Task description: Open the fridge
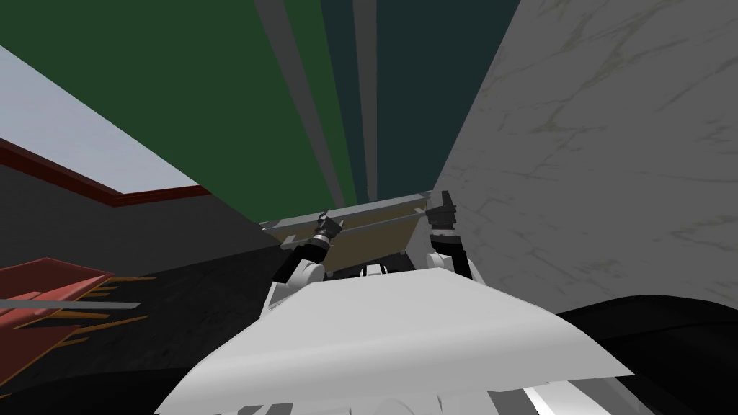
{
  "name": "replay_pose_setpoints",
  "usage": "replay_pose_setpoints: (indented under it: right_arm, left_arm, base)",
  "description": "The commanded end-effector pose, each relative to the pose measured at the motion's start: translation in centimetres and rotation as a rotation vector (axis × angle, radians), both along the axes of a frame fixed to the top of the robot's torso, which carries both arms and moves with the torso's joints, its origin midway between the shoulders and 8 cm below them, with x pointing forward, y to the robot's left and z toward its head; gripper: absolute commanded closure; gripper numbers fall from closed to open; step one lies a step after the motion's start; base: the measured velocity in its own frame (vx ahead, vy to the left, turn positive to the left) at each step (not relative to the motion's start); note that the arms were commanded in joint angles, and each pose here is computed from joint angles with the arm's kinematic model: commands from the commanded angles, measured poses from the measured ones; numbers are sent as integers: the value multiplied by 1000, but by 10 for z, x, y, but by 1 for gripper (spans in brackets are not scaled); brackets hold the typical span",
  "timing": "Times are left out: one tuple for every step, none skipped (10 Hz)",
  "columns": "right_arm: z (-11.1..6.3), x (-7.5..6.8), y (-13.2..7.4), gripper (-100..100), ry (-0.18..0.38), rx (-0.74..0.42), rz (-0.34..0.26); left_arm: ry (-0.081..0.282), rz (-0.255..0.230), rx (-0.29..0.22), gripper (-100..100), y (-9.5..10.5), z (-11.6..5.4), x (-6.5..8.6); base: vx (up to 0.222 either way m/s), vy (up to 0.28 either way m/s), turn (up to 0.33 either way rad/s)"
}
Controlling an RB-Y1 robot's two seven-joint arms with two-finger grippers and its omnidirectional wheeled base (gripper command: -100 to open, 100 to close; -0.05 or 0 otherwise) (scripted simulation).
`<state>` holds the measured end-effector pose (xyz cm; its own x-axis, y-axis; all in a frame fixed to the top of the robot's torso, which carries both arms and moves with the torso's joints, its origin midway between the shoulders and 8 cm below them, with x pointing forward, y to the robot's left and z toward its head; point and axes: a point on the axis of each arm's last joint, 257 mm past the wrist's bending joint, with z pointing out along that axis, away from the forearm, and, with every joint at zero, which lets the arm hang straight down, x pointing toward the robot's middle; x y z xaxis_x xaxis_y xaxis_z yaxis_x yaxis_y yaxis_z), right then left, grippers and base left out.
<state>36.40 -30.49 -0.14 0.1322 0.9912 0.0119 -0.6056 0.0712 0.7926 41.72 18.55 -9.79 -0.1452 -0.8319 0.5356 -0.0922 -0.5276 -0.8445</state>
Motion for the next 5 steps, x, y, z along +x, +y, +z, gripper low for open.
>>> replay_pose_setpoints:
  right_arm:
    - [0, 0, 0, 0, 0, 0, 0]
    - [0, 0, 0, 0, 0, 0, 0]
    - [0, 0, 0, 0, 0, 0, 0]
    - [0, 0, 0, 0, 0, 0, 0]
    - [0, 0, 0, 0, 0, 0, 0]
  left_arm:
    - [25, -16, -43, -100, -8, 3, -3]
    - [30, -23, -71, -100, -13, 8, -5]
    - [29, -29, -102, -100, -17, 14, -6]
    - [22, -32, -134, -100, -21, 24, -8]
    - [8, -33, -168, -100, -24, 36, -10]
  base:
    - [35, -33, 19]
    - [26, -27, 39]
    - [24, -31, 50]
    - [33, -42, 50]
    - [43, -47, 36]
